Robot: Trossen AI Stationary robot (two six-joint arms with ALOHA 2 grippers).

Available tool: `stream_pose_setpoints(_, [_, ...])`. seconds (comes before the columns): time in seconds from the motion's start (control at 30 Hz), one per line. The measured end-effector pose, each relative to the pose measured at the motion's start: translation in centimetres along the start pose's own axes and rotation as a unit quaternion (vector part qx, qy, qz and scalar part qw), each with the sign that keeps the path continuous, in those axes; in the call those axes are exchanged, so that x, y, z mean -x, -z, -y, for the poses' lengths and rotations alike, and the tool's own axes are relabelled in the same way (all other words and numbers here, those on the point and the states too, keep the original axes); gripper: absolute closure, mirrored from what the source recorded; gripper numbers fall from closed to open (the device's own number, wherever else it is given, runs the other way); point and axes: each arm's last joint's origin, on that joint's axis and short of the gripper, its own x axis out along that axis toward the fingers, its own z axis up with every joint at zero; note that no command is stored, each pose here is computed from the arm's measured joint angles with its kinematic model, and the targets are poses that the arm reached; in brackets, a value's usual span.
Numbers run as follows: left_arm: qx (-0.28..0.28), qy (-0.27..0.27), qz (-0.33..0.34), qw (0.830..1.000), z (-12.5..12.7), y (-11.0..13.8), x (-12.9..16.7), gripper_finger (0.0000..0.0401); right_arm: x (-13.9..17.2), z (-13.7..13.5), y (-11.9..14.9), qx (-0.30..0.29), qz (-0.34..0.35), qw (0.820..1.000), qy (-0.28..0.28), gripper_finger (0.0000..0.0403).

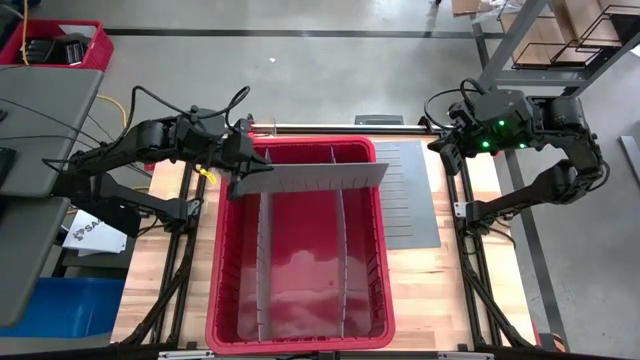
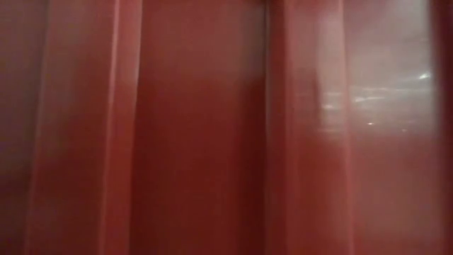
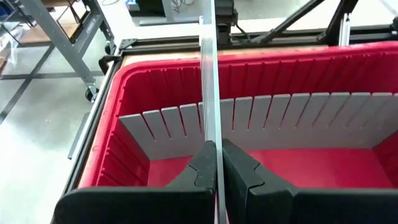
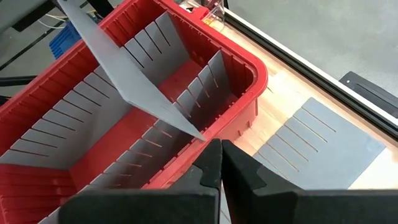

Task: Sort blocks
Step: Assemble the bin divider into the red bin

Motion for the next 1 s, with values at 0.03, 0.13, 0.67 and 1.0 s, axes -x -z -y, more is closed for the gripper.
stream_pose_setpoints(0.03, [0.000,-0.001,0.002,1.000,0.0,0.0,0.0,0.0401,0.0,0.0,0.0,0.000,0.000,1.000,0.000,0.0403])
stream_pose_setpoints(0.13, [-0.003,-0.012,0.006,1.000,0.0,0.1,0.3,0.0401,0.0,0.0,0.0,0.000,0.000,1.000,0.000,0.0403])
stream_pose_setpoints(0.67, [0.002,-0.010,-0.008,1.000,0.1,0.7,2.3,0.0401,0.0,0.0,0.0,-0.006,0.000,1.000,0.000,0.0403])
stream_pose_setpoints(1.0, [-0.001,0.009,-0.017,1.000,0.0,0.8,2.5,0.0401,0.0,0.1,-0.1,-0.009,0.001,1.000,0.003,0.0403])
